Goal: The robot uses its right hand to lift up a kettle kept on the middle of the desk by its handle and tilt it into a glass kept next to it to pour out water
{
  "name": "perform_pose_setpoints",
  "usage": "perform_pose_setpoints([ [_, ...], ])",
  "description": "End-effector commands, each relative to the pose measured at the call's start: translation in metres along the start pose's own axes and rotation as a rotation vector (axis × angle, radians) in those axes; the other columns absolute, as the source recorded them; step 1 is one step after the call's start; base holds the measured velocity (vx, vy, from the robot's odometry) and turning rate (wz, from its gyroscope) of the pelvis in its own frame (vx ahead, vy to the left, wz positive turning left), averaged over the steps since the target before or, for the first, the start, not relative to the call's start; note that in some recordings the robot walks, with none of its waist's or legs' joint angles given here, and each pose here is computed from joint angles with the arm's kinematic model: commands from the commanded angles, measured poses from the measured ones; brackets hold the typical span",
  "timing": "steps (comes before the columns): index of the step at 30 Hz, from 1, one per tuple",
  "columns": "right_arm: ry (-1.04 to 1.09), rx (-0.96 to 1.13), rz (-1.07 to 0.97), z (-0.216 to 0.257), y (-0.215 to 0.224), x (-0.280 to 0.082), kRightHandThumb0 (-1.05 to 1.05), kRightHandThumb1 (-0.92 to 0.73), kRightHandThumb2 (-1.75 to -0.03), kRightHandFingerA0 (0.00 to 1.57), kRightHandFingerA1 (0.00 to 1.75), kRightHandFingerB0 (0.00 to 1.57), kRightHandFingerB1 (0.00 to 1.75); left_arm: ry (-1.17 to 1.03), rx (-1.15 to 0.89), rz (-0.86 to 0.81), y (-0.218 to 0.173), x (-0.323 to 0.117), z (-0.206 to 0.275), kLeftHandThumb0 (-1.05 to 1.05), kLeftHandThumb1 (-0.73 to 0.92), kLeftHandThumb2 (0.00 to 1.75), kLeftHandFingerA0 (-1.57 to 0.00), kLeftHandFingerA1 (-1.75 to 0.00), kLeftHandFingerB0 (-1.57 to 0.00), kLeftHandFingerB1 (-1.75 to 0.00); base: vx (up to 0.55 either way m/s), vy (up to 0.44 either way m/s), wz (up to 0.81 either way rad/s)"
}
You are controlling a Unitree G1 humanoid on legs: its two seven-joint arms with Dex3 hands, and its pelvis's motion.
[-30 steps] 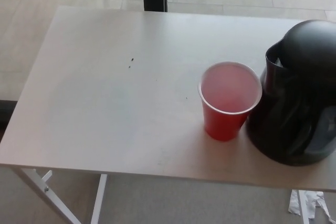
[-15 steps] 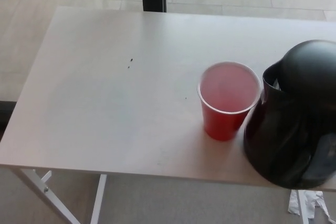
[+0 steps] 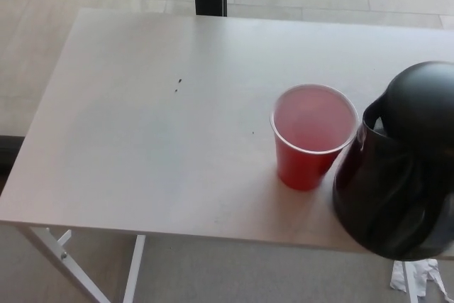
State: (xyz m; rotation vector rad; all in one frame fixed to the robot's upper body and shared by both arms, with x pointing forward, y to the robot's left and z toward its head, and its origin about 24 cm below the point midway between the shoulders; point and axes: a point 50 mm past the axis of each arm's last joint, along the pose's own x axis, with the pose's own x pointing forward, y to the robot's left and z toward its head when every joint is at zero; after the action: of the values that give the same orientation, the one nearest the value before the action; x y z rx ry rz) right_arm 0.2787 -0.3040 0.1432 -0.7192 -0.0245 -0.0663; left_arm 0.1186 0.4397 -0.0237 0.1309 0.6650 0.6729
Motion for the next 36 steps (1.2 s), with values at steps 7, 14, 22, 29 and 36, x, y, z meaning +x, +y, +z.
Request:
perform_pose_setpoints([
  [7, 0.189, 0.451, -0.252, -0.001, -0.026, 0.016, -0.14, -0.54, -1.21, 0.92, 1.75, 0.75, 1.6, -0.032, 0.019, 0.037, 0.008, -0.001, 0.007, -0.73, 0.69, 0.61, -0.82, -0.58, -0.57, -0.52, 0.0, 0.0, 0.0],
  [14, 0.237, 0.509, -0.273, -0.004, -0.029, 0.014, -0.16, -0.58, -1.16, 0.91, 1.75, 0.64, 1.73, -0.043, 0.032, 0.035, 0.009, -0.001, 0.009, -0.79, 0.56, 0.81, -0.77, -0.62, -0.52, -0.56, 0.0, 0.0, 0.0],
  [22, 0.27, 0.563, -0.291, 0.0, -0.031, 0.014, -0.28, -0.92, -0.75, 0.89, 1.75, 0.57, 1.75, -0.048, 0.041, 0.03, 0.007, 0.0, 0.01, -0.75, 0.59, 1.01, -0.74, -0.66, -0.48, -0.59, 0.0, 0.0, 0.0],
  [29, 0.153, 0.563, -0.214, 0.015, -0.024, 0.014, -0.11, -0.49, -1.21, 0.98, 1.75, 0.69, 1.67, -0.052, 0.038, 0.027, 0.005, 0.002, 0.013, -0.75, 0.72, 0.63, -0.76, -0.56, -0.56, -0.49, 0.0, 0.0, 0.0],
  [36, 0.051, 0.538, -0.166, 0.032, -0.016, 0.014, -0.16, -0.41, -1.25, 1.28, 1.5, 1.1, 1.39, -0.058, 0.052, 0.022, 0.003, 0.002, 0.015, -0.77, 0.73, 0.62, -0.76, -0.55, -0.56, -0.49, 0.0, 0.0, 0.0],
])
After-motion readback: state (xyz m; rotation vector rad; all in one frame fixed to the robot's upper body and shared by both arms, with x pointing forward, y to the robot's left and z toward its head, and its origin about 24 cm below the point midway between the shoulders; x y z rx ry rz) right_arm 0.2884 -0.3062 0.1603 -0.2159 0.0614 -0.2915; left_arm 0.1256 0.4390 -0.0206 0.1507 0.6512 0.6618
